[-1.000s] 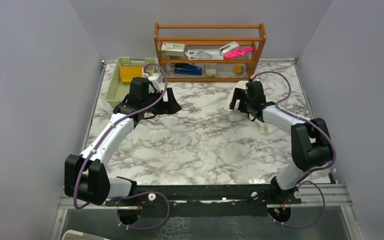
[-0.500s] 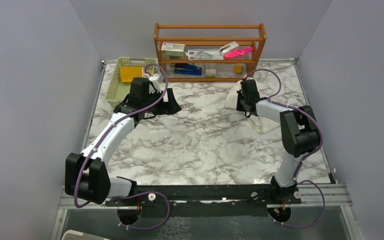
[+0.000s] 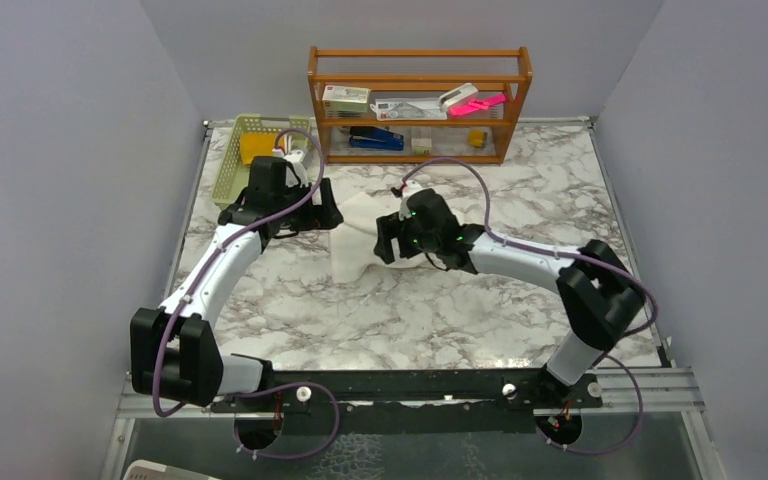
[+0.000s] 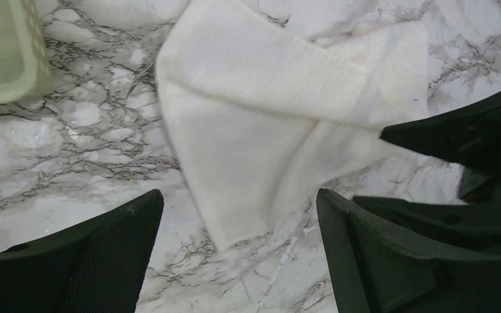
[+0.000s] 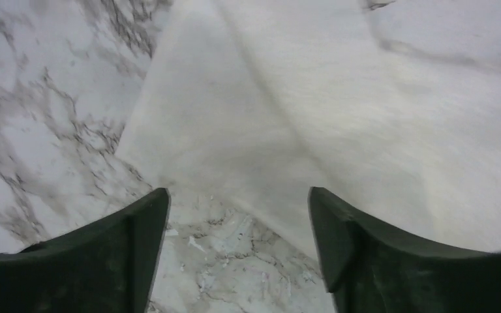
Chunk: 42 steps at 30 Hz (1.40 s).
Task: Roll the towels
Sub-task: Move the towel to the center of the board.
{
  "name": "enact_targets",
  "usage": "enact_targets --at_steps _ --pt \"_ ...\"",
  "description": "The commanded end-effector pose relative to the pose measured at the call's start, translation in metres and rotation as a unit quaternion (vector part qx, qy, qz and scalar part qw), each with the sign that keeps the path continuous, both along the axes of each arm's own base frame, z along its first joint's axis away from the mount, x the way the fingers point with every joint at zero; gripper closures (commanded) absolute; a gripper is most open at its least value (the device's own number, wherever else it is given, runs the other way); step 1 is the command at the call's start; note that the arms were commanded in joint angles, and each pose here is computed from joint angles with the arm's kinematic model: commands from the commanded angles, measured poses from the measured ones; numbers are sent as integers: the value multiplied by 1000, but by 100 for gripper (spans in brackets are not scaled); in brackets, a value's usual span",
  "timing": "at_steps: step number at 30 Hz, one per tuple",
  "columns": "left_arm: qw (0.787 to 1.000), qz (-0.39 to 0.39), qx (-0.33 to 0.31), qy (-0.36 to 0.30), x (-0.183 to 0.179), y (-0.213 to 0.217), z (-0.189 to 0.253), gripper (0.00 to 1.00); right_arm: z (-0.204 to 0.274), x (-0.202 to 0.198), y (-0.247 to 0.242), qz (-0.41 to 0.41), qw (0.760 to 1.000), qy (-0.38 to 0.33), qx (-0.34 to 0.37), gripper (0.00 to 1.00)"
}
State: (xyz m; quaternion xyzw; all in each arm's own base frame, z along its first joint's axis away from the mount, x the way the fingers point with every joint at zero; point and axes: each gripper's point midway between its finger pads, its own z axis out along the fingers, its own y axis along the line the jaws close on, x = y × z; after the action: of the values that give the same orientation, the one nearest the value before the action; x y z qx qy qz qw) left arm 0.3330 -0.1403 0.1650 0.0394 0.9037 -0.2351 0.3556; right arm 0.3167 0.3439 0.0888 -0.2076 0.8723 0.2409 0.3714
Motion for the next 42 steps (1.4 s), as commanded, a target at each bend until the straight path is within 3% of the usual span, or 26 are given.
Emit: enact_targets --at_steps 1,7,10,14,19,24,31,33,35,39,42 --pt "1000 6 4 2 6 8 1 9 62 19 -34 -39 995 -85 46 4" --pt "999 -1 -10 32 25 -6 -13 15 107 48 -116 -123 974 -138 132 0" --pt "999 14 11 48 24 -1 -28 16 88 71 -137 -153 979 -111 79 4" --pt "997 22 29 67 17 6 -42 16 51 87 -123 -93 992 -81 15 15" --pt "993 11 -15 117 -6 -8 -71 17 14 95 -90 -14 999 -30 19 21" --pt "989 22 -12 145 -24 -9 -95 18 -23 107 -81 -1 1000 18 -4 28" --pt "987 31 -6 157 -26 -11 -104 18 -59 106 -84 -3 998 63 -30 50" --pt "985 36 -12 169 -33 -18 -114 18 -64 104 -86 -8 997 69 -34 67" --pt "983 47 -18 176 -40 -24 -126 18 -65 103 -87 -11 997 70 -32 96" --pt "982 69 -24 175 -46 -30 -140 18 -42 101 -88 -13 999 46 -17 99" --pt "984 66 -20 165 -45 -39 -140 19 7 105 -97 -36 999 -4 -3 99"
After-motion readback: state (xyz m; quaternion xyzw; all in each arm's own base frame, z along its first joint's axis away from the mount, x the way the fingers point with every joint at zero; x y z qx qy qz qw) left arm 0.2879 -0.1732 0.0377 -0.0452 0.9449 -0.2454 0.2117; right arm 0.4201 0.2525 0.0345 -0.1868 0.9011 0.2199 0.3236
